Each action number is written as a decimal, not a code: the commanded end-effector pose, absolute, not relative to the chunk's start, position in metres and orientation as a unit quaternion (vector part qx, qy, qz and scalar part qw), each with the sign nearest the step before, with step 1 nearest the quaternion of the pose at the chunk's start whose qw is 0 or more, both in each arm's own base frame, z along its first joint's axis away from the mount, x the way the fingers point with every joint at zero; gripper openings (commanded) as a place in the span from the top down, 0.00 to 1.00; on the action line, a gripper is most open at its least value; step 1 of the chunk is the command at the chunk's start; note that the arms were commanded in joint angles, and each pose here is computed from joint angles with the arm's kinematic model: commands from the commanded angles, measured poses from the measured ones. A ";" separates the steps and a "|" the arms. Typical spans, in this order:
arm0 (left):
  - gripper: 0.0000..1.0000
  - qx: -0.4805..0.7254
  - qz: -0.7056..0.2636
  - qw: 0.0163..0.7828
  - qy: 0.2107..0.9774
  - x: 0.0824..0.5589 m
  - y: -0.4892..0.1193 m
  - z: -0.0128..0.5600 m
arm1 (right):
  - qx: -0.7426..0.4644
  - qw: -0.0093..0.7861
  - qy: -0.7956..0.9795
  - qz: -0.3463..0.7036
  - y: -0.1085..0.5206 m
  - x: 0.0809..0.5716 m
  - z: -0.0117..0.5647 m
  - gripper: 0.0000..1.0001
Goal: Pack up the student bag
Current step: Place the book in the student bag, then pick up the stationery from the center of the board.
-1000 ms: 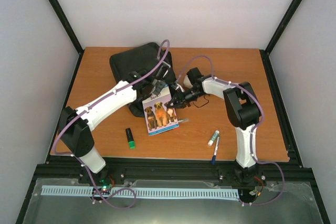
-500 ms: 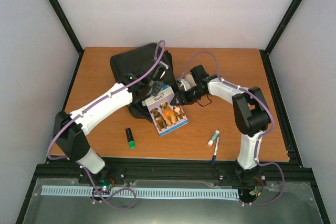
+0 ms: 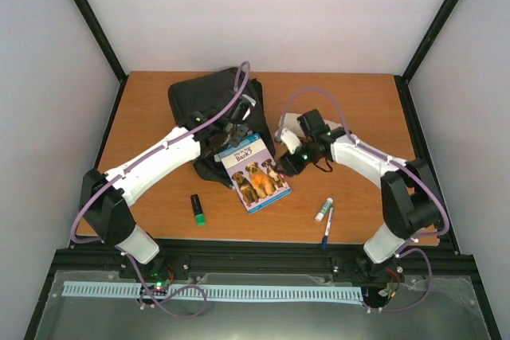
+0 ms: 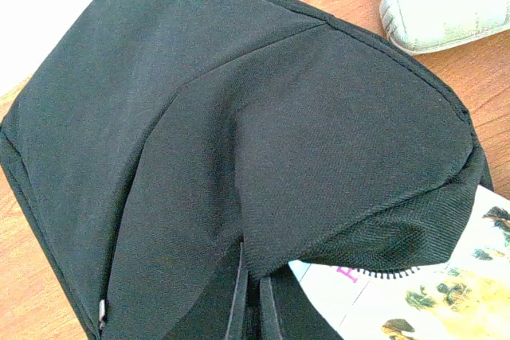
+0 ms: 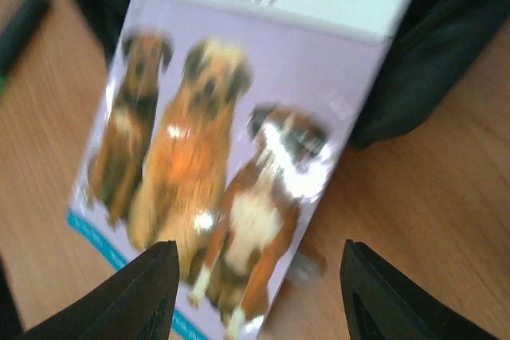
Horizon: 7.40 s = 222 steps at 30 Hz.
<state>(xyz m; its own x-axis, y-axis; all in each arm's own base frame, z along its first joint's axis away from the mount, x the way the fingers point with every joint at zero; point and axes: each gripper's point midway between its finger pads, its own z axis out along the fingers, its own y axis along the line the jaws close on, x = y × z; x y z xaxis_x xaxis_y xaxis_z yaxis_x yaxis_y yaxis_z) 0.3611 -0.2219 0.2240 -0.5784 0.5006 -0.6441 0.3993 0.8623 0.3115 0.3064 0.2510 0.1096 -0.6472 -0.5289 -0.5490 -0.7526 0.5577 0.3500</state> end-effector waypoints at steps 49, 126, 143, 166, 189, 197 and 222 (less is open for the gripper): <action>0.99 0.223 -0.010 0.444 0.868 0.358 -0.232 0.275 | -0.747 0.418 0.487 -0.175 0.369 0.294 0.078 0.58; 0.99 0.238 -0.024 0.396 0.886 0.356 -0.245 0.245 | -0.431 0.314 0.845 0.049 0.042 0.462 0.118 0.56; 0.99 0.240 -0.033 0.395 0.886 0.354 -0.247 0.247 | -0.306 0.194 0.911 0.199 0.058 0.477 0.044 0.42; 0.99 0.243 -0.039 0.391 0.887 0.353 -0.249 0.246 | -0.245 0.131 0.940 0.198 0.047 0.335 0.082 0.41; 0.98 0.244 -0.044 0.387 0.888 0.353 -0.252 0.244 | -0.560 0.218 0.793 -0.101 0.095 0.288 0.054 0.20; 0.98 0.244 -0.045 0.386 0.888 0.353 -0.252 0.244 | -0.555 0.210 0.794 -0.133 0.093 0.307 0.036 0.24; 0.98 0.243 -0.050 0.394 0.885 0.351 -0.250 0.253 | -0.473 0.211 0.855 0.022 0.109 0.326 0.093 0.84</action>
<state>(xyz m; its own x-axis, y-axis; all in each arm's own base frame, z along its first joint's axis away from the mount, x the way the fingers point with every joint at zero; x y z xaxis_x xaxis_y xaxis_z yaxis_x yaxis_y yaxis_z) 0.3442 -0.2391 0.2118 -0.6242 0.4646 -0.6281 0.4777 0.8631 0.1638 0.3568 0.0878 0.0745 -0.4327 -0.8468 -0.3093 -0.7679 0.5260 -0.3657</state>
